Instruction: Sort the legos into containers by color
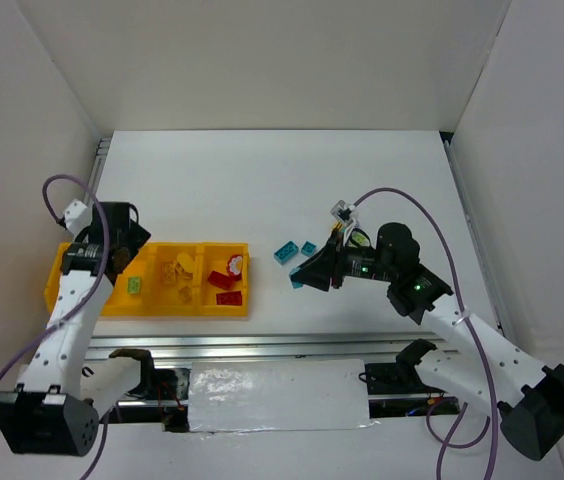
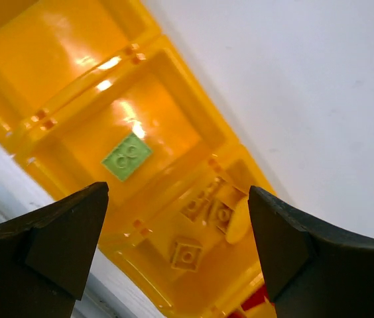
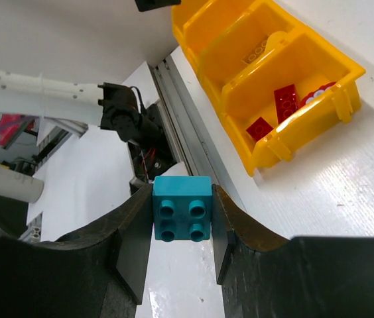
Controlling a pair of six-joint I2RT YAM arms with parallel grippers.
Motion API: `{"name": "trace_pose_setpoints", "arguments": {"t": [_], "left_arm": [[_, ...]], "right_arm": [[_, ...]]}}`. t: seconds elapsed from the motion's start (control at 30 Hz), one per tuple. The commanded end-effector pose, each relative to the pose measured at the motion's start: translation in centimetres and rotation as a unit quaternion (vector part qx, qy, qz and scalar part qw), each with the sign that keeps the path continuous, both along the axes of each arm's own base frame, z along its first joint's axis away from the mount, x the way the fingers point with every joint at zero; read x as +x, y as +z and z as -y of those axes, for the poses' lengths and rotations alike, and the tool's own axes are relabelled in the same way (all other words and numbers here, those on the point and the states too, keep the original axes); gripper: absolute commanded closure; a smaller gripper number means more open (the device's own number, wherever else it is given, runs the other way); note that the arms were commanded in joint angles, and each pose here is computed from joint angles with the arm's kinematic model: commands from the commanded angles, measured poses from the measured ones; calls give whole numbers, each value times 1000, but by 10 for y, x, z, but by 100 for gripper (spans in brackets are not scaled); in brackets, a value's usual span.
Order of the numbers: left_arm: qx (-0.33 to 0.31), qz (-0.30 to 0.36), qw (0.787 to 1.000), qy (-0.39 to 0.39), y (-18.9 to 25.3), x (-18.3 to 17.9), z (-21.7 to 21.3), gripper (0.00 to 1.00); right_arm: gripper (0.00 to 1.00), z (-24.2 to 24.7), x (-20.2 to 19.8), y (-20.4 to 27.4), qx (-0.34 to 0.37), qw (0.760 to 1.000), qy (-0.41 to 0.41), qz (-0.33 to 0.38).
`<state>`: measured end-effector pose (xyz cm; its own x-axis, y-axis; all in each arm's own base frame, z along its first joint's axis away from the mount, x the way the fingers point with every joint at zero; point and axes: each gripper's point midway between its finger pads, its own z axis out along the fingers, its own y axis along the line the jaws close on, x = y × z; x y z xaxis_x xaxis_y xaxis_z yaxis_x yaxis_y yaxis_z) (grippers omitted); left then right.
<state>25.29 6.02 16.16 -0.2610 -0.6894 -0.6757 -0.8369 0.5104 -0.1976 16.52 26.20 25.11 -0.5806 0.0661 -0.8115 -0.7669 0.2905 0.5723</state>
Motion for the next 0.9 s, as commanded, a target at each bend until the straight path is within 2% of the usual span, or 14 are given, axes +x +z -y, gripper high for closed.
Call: {"name": "trace_pose_setpoints", "arguments": {"t": [0.0,0.1,0.13,0.2,0.23,0.3,0.4,0.5,0.53,0.6,0.63,0.73,0.77,0.87], "left_arm": [[-17,69,988,-140,30,19,30,0],[-56,150,926,-341,63,25,90,1],[-118,174,875,-435,71,16,132,1],[-156,232,793,-541,98,5,172,1],[-206,248,725,-609,107,-17,201,2],[-216,298,647,-668,135,-39,225,2],[-219,338,559,-725,161,-75,250,2],[-239,367,507,-743,176,-104,267,2],[-238,383,478,-753,181,-114,274,2],[-255,394,469,-748,186,-119,281,2],[-260,401,451,-754,187,-126,287,2],[-283,403,443,-749,186,-124,300,4],[-285,411,420,-757,191,-132,307,7],[-293,406,415,-760,192,-134,322,8]], "right_arm": [[100,-6,12,8,21,1000,-19,-5],[100,-11,23,7,38,998,-40,-40],[100,-13,24,9,48,996,-44,-60],[100,-17,25,19,74,995,-38,-57],[100,-19,22,22,85,993,-25,-73],[100,-23,15,40,120,991,-3,-54],[100,-23,3,65,166,985,16,-37],[100,-19,-6,84,196,980,20,-7],[100,-18,-9,89,204,979,22,0],[100,-18,-17,99,222,975,27,19],[100,-18,-21,104,229,972,32,30],[100,-23,-30,110,236,970,45,45],[100,-23,-30,111,238,969,44,47],[100,-26,-34,116,245,967,48,54]]}}
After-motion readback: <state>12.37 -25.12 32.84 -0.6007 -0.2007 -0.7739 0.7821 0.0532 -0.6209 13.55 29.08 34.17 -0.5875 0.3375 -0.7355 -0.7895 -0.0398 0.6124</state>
